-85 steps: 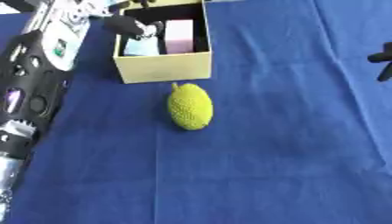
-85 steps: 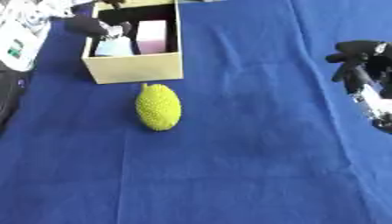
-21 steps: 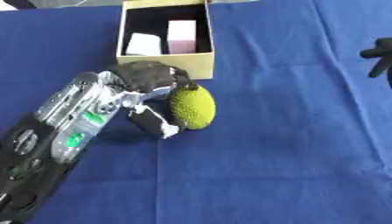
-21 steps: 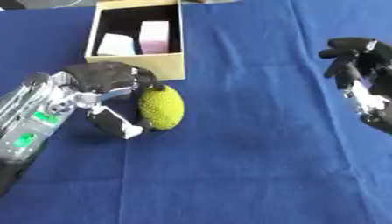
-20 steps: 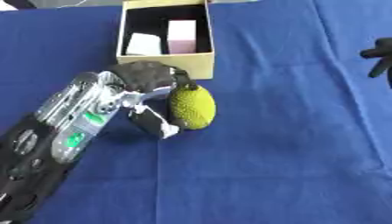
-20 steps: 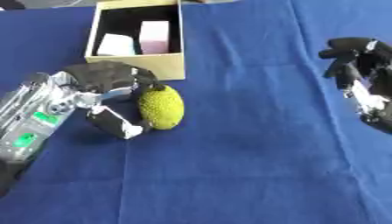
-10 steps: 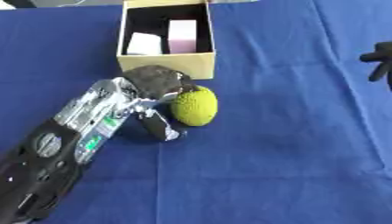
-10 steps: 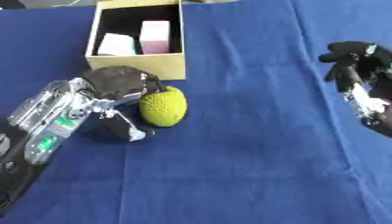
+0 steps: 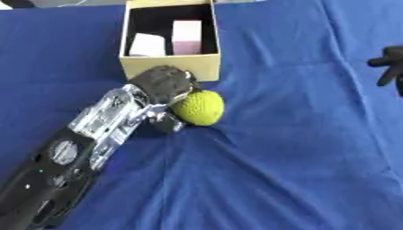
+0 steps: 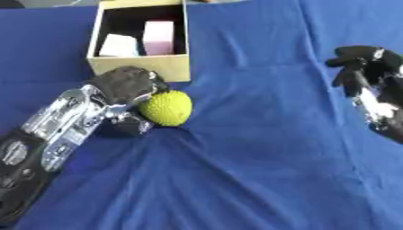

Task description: Pick up objects on the table and place them in the box.

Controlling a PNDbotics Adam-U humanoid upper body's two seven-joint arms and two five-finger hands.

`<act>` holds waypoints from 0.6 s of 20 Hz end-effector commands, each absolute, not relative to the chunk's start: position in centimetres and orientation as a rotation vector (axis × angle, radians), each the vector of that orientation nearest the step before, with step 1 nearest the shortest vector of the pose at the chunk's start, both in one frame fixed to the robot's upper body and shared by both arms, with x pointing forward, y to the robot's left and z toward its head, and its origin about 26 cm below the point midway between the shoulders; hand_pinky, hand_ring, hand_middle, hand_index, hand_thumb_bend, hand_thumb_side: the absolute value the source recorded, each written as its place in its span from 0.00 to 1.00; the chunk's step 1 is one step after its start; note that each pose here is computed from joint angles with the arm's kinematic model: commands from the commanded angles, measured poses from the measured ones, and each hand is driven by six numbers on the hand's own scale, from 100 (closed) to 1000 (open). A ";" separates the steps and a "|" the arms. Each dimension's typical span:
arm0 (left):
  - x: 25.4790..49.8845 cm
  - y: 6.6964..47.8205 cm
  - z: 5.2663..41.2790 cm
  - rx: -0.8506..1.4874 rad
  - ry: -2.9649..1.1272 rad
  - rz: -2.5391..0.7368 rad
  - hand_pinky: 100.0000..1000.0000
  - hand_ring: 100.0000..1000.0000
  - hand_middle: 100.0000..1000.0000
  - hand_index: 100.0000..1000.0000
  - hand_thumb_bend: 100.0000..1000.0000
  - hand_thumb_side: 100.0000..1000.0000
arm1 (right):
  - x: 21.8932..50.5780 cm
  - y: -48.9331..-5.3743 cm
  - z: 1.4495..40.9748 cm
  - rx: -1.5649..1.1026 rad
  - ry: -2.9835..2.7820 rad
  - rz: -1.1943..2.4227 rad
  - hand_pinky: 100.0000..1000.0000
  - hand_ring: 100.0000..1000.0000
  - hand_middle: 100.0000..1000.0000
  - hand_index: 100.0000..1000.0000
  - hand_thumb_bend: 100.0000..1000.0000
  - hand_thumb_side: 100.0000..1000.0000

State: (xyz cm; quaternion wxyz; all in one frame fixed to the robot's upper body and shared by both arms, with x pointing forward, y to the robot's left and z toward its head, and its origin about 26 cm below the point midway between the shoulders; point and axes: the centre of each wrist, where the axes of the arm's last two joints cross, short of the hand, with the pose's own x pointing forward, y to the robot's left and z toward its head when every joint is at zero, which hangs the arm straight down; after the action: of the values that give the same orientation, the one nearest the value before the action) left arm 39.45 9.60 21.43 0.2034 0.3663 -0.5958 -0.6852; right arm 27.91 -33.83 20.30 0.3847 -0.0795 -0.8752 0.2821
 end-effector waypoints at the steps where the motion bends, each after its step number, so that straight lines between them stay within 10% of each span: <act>1: 39.7 9.9 21.9 1.038 -1.712 -1.846 0.54 0.50 0.42 0.59 0.00 0.00 | 27.7 -33.8 21.0 -0.215 -2.245 0.742 1.00 0.79 0.43 0.80 0.00 0.47; 4: 39.5 9.9 21.8 1.004 -1.737 -1.826 0.55 0.50 0.43 0.60 0.00 0.02 | 27.7 -33.9 20.9 -0.218 -2.242 0.743 1.00 0.79 0.43 0.80 0.00 0.47; 6: 39.1 9.7 22.0 0.945 -1.676 -1.917 0.64 0.60 0.53 0.71 0.00 0.28 | 27.7 -33.9 20.9 -0.220 -2.239 0.742 1.00 0.79 0.43 0.80 0.00 0.47; 12: 36.6 10.2 25.8 0.726 -1.541 -2.143 0.67 0.63 0.57 0.76 0.00 0.55 | 27.6 -34.0 20.8 -0.226 -2.232 0.742 1.00 0.79 0.43 0.80 0.00 0.47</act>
State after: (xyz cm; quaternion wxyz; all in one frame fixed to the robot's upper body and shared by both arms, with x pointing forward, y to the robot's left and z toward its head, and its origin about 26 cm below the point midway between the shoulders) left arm 37.40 10.01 23.93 0.2163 0.2639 -0.5515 -0.7612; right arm 27.80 -33.92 20.07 0.3896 -0.0809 -0.8726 0.2833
